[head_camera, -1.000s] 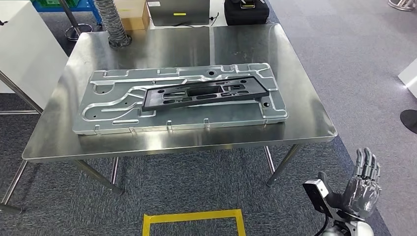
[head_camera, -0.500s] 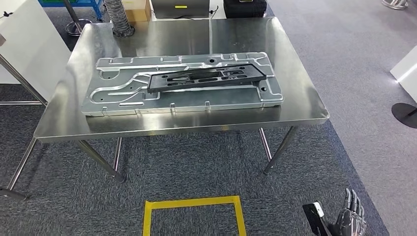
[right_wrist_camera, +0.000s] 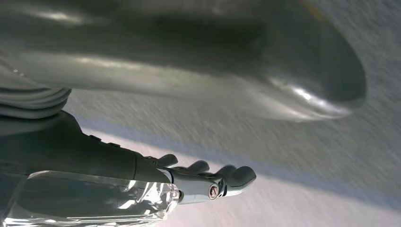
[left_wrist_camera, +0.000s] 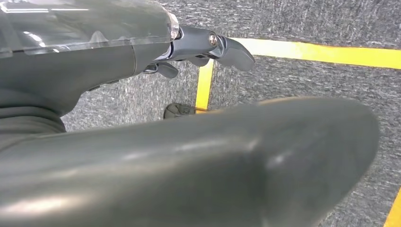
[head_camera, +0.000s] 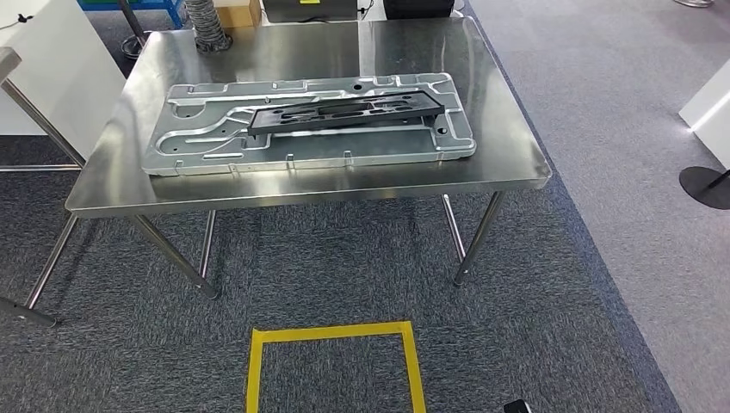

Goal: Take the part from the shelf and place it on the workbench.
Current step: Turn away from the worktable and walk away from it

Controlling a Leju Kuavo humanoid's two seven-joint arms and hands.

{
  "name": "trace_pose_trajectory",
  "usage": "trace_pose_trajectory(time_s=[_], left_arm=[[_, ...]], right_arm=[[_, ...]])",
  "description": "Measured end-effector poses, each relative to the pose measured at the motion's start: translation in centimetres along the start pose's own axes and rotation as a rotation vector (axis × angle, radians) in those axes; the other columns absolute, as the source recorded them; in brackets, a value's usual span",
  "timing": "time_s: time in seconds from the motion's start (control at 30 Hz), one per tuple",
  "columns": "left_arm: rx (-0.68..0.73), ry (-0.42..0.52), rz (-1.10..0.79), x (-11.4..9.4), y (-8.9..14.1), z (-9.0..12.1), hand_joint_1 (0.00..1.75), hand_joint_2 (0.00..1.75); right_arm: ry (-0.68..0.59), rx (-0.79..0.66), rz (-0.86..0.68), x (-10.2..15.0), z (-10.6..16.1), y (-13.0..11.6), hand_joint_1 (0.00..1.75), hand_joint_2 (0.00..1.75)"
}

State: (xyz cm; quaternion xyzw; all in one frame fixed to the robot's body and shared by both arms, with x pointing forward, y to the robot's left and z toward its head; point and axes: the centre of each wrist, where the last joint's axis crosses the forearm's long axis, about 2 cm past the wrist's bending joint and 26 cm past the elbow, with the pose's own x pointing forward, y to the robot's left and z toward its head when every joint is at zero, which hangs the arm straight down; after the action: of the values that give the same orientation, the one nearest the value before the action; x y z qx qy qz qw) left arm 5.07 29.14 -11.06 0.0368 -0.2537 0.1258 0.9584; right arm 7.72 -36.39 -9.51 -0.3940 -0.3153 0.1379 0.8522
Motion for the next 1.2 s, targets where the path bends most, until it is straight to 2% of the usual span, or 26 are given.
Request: trace_pose_trajectory(time_s=[0.2, 0.7, 1.2], left_arm=[[-0.011, -0.003, -0.010, -0.1, -0.1, 0.0, 0.00, 0.00], [-0.017, 0.005, -0.045, 0.1, -0.1, 0.0, 0.00, 0.00], [-0.039, 0.007, -0.091, 0.5, -0.5, -0.2, 0.00, 0.00]], right_arm=[[0.135, 0.196, -0.011, -0.5, 1.9, 2.0, 0.00, 0.00], [0.331, 0.380, -0.017, 0.5, 3.8, 4.3, 0.00, 0.00], [0.221, 0.465, 0.141, 0.7, 4.3, 4.9, 0.00, 0.00]])
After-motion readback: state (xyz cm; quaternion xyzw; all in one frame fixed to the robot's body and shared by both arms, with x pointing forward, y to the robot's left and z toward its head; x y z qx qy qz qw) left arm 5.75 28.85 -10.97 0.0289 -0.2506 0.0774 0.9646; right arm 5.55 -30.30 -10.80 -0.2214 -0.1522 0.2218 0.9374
